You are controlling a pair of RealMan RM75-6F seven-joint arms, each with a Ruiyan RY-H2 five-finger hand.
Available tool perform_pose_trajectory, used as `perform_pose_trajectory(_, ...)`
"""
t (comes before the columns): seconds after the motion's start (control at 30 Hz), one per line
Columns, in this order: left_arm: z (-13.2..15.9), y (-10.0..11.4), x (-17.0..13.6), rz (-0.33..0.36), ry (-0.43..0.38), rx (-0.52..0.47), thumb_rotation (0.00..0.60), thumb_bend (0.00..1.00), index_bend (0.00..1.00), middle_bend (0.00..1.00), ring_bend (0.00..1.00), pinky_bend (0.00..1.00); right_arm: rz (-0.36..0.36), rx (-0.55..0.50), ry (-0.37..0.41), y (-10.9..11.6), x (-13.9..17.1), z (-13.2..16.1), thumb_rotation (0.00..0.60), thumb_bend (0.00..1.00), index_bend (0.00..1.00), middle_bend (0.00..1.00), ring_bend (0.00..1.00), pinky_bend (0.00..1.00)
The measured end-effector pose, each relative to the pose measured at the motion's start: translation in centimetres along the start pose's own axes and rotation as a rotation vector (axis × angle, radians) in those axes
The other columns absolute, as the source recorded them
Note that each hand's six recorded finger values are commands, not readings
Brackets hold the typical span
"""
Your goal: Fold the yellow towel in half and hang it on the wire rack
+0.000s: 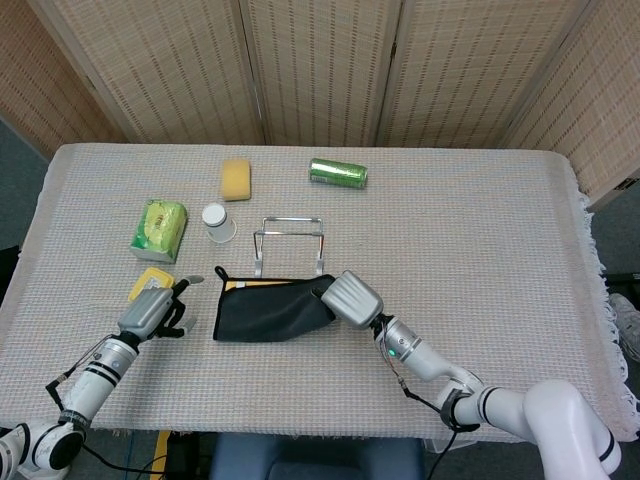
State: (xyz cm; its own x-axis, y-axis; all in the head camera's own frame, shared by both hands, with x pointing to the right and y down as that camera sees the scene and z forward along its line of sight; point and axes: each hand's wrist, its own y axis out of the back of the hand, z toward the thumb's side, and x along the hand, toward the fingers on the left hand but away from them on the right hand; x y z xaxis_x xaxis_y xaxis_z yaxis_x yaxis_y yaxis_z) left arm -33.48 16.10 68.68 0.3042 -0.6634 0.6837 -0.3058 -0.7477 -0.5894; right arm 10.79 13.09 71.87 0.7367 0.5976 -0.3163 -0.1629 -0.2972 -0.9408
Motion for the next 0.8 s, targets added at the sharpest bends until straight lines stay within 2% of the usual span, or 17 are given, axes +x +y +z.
perform_pose_trajectory(0.17,0.3,0.1,-0.3,0.005,-0.009,0.012,0.600,0.44,0.16,0.88,0.86,0.99,-0.097,-0.037,-0.002,3.2,-0.1,-0.3,0.600,0.66,0.72,0.90,1.00,1.00)
perform_pose_trajectory(0.33,0.6,0.2,-0.7,0.012,-0.015,0.021,0.600,0.44,0.16,0.88,0.86,0.99,-0.190,-0.066,-0.007,7.4,-0.4,-0.6,0.600,0.66,0.72,0.90,1.00,1.00)
perform_pose_trajectory(0.5,0.6,0.3,-0.9,0.016,-0.015,0.020,0.600,0.44,0.16,0.88,0.86,0.99,-0.269,-0.020,-0.038,12.0,-0.8,-1.3,0.600,0.67,0.72,0.90,1.00,1.00)
perform_pose_trajectory(0.7,0.5,0.4,-1.2,0.020,-0.012,0.020,0.600,0.44,0.16,0.88,0.86,0.99,-0.316,0.056,-0.098,16.3,-1.6,-2.7,0.600,0.67,0.72,0.90,1.00,1.00)
perform_pose_trajectory(0.8,0.4,0.4,-1.4,0.022,-0.010,0.020,0.600,0.44,0.16,0.88,0.86,0.99,-0.325,0.062,-0.120,17.5,-2.2,-3.1,0.600,0.67,0.72,0.90,1.00,1.00)
